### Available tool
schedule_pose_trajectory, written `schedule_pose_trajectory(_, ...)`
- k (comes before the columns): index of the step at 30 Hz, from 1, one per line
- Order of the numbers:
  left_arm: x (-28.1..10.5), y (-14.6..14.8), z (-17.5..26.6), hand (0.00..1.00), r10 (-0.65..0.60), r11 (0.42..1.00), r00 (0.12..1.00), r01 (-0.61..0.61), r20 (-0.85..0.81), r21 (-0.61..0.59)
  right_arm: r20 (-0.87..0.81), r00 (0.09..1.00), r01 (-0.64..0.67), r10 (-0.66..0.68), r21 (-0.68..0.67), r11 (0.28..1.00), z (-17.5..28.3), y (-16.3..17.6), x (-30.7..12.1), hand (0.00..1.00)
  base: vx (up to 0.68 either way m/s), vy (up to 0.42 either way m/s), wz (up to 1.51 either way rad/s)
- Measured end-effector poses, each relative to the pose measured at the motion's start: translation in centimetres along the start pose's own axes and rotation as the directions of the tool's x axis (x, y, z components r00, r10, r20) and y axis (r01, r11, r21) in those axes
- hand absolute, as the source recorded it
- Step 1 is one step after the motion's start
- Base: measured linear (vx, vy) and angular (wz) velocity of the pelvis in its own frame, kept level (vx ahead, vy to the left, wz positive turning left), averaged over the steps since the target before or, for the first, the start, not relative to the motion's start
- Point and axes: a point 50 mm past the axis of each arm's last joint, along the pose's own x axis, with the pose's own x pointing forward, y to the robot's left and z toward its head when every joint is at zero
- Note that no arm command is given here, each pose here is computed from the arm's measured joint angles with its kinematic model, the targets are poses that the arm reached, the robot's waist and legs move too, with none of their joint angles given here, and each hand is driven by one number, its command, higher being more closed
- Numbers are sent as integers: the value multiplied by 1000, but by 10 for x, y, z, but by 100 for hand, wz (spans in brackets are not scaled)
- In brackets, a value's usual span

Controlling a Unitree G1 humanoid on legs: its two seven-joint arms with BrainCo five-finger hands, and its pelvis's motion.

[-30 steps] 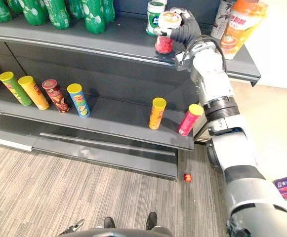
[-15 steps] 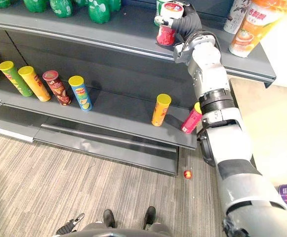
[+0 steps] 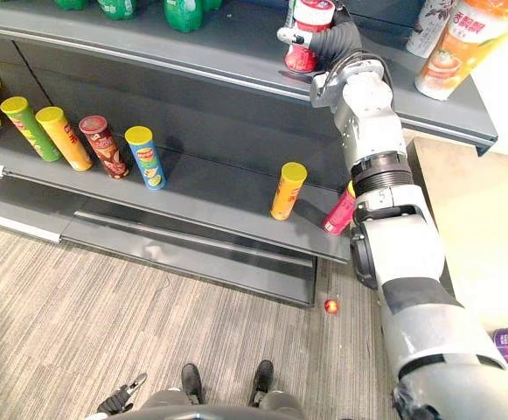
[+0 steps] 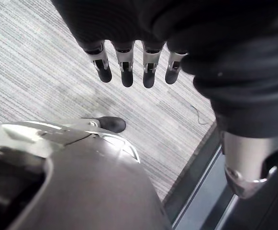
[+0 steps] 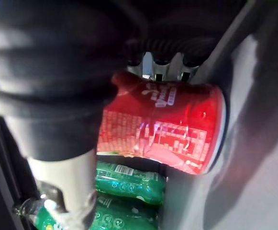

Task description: Put the gum and the chips on the shelf.

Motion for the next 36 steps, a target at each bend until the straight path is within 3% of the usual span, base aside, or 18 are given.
schedule_pose_trajectory(11,0,3,0,0,15,999,1000,-15,4,-34,58,998,-30,31,-13,999,3,6,-8,0,11,-3,-3)
schedule_pose_trajectory(21,0,4,1,0,15,1000,1000,-15,8,-24,252,963,-74,92,-80,994,43,14,-22,0,0,0,0)
schedule_pose_trajectory(27,-1,5,1,0,17,1000,1000,-17,8,-25,389,917,-65,94,-88,994,67,21,-33,0,0,0,0)
schedule_pose_trajectory(32,-1,6,1,0,34,999,999,-34,7,-29,559,824,-73,88,-49,996,86,32,-62,0,0,0,0)
schedule_pose_trajectory(36,-1,8,1,0,48,998,999,-48,3,-27,597,797,-111,88,1,994,69,53,-88,0,0,0,0)
